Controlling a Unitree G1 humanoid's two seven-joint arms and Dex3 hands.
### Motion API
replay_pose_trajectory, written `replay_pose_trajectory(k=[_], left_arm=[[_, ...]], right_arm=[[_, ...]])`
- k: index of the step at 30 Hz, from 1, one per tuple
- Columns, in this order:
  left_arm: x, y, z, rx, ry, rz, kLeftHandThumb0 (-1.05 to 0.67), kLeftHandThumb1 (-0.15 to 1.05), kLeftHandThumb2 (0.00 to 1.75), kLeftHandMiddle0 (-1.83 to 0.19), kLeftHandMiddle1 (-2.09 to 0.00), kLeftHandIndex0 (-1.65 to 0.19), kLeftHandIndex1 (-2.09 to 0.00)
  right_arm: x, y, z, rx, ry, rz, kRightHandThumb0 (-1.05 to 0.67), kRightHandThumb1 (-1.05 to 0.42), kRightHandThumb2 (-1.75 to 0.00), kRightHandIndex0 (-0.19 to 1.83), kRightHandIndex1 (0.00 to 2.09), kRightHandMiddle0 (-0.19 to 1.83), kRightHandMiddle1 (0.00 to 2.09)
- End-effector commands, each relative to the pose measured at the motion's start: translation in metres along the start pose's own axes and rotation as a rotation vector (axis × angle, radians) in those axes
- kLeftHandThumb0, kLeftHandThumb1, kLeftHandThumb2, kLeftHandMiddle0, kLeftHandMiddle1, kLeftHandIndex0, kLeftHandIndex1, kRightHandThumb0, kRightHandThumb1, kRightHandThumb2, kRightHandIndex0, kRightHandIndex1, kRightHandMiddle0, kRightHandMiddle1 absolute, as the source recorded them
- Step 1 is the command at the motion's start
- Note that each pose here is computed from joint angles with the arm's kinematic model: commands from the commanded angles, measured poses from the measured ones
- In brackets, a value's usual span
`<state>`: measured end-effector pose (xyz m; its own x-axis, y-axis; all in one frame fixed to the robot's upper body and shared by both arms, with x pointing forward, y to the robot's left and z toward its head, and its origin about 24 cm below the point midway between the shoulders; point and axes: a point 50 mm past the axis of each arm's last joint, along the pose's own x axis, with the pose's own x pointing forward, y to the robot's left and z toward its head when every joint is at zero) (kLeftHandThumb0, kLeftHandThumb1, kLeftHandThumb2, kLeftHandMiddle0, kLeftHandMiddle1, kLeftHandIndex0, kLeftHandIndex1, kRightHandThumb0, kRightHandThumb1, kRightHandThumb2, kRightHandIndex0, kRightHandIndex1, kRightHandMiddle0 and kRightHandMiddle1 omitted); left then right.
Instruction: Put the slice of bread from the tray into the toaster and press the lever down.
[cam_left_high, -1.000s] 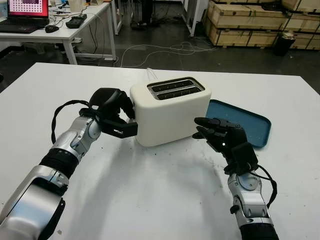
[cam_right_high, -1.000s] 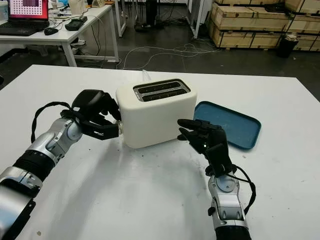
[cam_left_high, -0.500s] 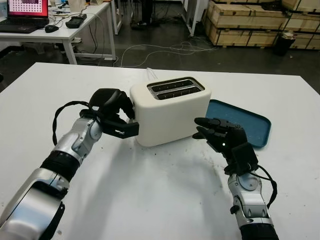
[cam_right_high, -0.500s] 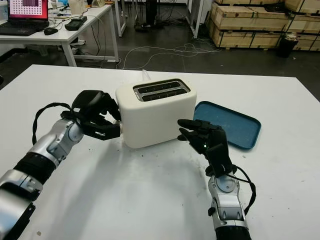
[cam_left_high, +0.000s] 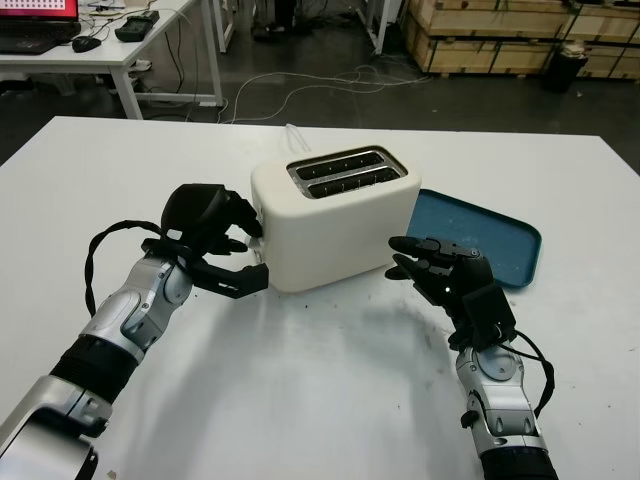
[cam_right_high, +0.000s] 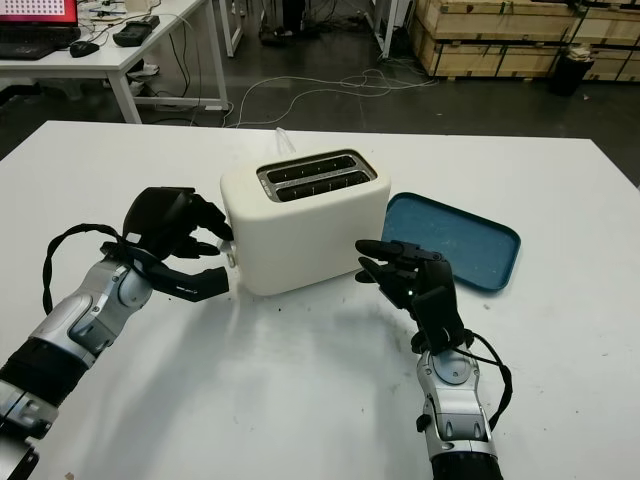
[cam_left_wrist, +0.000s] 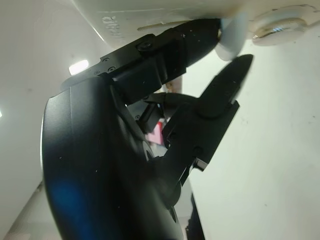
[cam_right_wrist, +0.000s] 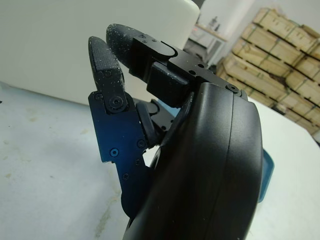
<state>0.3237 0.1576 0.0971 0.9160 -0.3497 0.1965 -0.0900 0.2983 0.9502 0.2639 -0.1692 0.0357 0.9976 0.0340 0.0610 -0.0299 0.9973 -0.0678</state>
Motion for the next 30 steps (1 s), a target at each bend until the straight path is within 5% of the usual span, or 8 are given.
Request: replay_pose_trajectory(k=[1,6,10,25,30], left_arm=[[-0.007,-0.03,0.056,-0.126,-0.254,-0.103,-0.27,0.76,0.0,-0.8,-1.71,-1.33,-0.04],[-0.008,-0.021,0.051,-0.078,-0.249,-0.073,-0.27,0.8,0.02,-0.88,-1.33,-1.3,-0.03],[-0.008,-0.01,0.044,-0.078,-0.247,-0.036,-0.21,0.78,0.0,-0.82,-1.68,-1.33,-0.05],[-0.021,0.058,0.011,-0.009,-0.161,0.213,-0.22,0.77,0.02,-0.84,-1.53,-1.3,-0.06],[-0.026,0.063,0.008,-0.007,-0.132,0.247,-0.21,0.77,0.01,-0.85,-1.5,-1.31,-0.07]], right_arm=[[0.003,0.001,0.0,-0.005,0.013,0.004,-0.48,-0.84,0.0,1.06,0.76,1.25,0.0],[0.003,0.001,0.0,-0.002,0.015,0.008,-0.48,-0.84,0.0,1.06,0.75,1.25,0.0],[0.003,0.001,0.0,-0.004,0.011,0.01,-0.46,-0.84,0.0,1.07,0.76,1.25,0.0],[0.003,0.001,0.001,0.002,0.013,0.012,-0.48,-0.84,0.0,1.06,0.75,1.25,0.0],[0.003,0.0,0.0,0.005,0.013,0.012,-0.48,-0.84,0.0,1.06,0.75,1.26,0.0]])
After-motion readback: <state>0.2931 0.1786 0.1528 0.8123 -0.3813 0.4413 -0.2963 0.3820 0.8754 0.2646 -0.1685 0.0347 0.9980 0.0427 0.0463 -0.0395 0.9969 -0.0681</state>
